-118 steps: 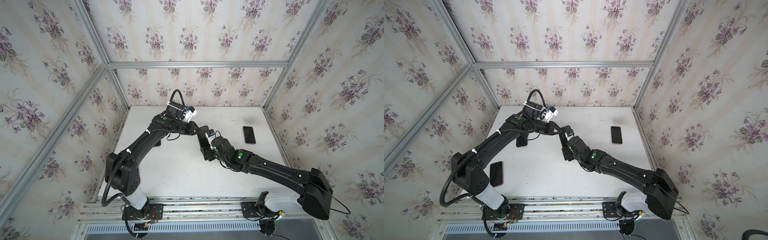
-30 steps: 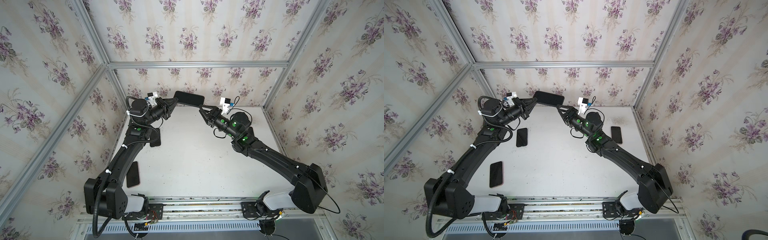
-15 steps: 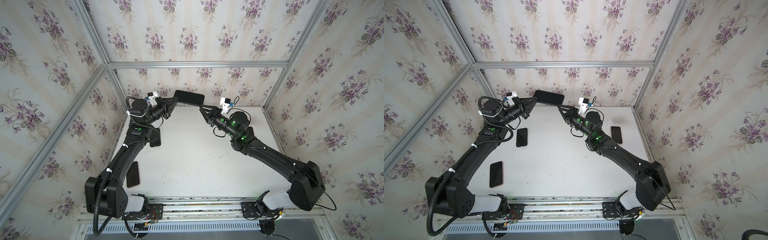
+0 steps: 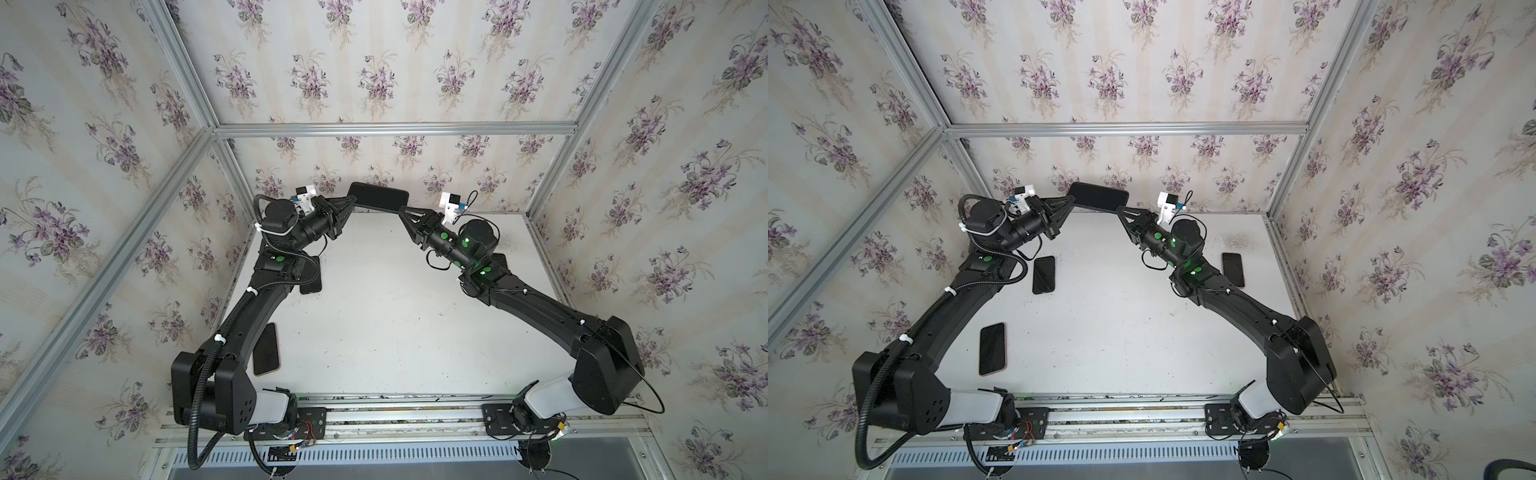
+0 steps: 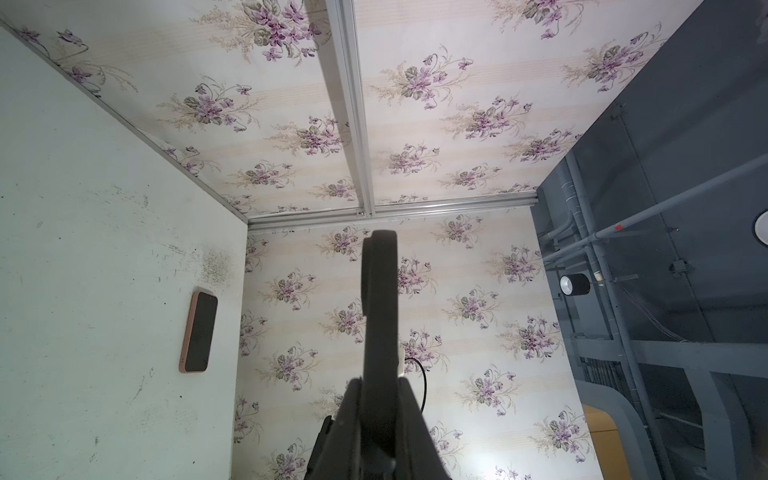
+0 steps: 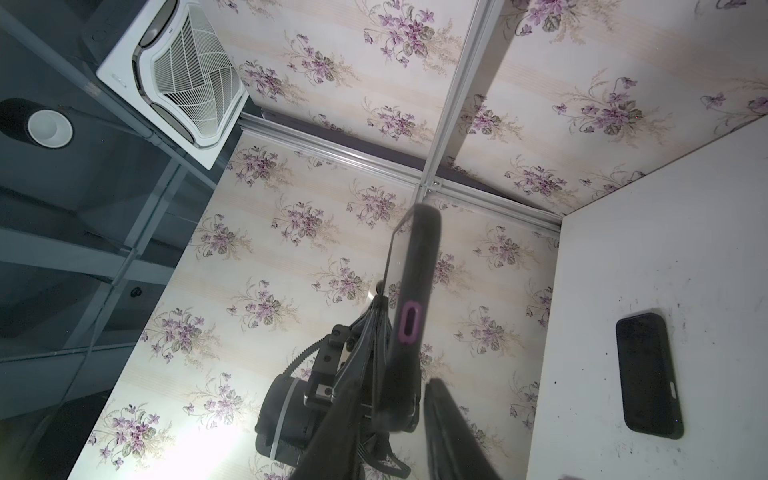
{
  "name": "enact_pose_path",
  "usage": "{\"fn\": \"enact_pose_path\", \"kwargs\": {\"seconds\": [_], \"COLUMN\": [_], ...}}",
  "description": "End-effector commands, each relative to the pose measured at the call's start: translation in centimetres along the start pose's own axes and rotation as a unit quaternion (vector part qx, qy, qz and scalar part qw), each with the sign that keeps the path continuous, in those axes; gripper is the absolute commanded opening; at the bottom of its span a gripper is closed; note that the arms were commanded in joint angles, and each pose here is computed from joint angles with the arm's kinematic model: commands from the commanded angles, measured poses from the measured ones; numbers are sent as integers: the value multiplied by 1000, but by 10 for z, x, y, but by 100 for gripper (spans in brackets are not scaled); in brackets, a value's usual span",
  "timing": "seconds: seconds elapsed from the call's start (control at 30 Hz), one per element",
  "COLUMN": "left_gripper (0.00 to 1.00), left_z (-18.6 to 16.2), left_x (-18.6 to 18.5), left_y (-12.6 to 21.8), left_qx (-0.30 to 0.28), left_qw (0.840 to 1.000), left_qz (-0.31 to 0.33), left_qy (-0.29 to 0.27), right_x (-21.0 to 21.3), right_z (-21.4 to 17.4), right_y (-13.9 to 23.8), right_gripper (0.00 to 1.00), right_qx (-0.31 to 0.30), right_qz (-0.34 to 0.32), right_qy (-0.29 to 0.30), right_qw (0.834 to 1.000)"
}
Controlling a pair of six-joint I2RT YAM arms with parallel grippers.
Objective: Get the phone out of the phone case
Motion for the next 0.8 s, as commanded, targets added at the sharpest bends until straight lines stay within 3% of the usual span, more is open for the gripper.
{"fn": "enact_pose_path", "kwargs": {"seconds": [0.0,0.43,0.77], "left_gripper": [0,0,0], "left_z": [-2,-1,0], "left_x": [-19,-17,-16], "left_y": [2,0,0], "left_qx": [6,3,1], "left_qw": [999,999,999], "left_qz": [-41,-40,-36], "left_qy": [-17,-15,-17], "right_x": [17,11,5], "right_z": [6,3,0], "right_y": [-2,-3,0], "right_gripper": [28,9,18], "right_qx": [-4,4,7], "right_qz": [38,35,35], "right_qy": [4,-1,-9], "right_qw": [999,999,999]}}
Point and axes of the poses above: each gripper's point midway between its finger pads, its own y axis back along the fingers, its own x axis along the line the jaws close on, z = x × y, the point moved 5 cm from there along y, back along the fingers, and after that the axes turned 2 degrees about y, right-handed, at the moved point
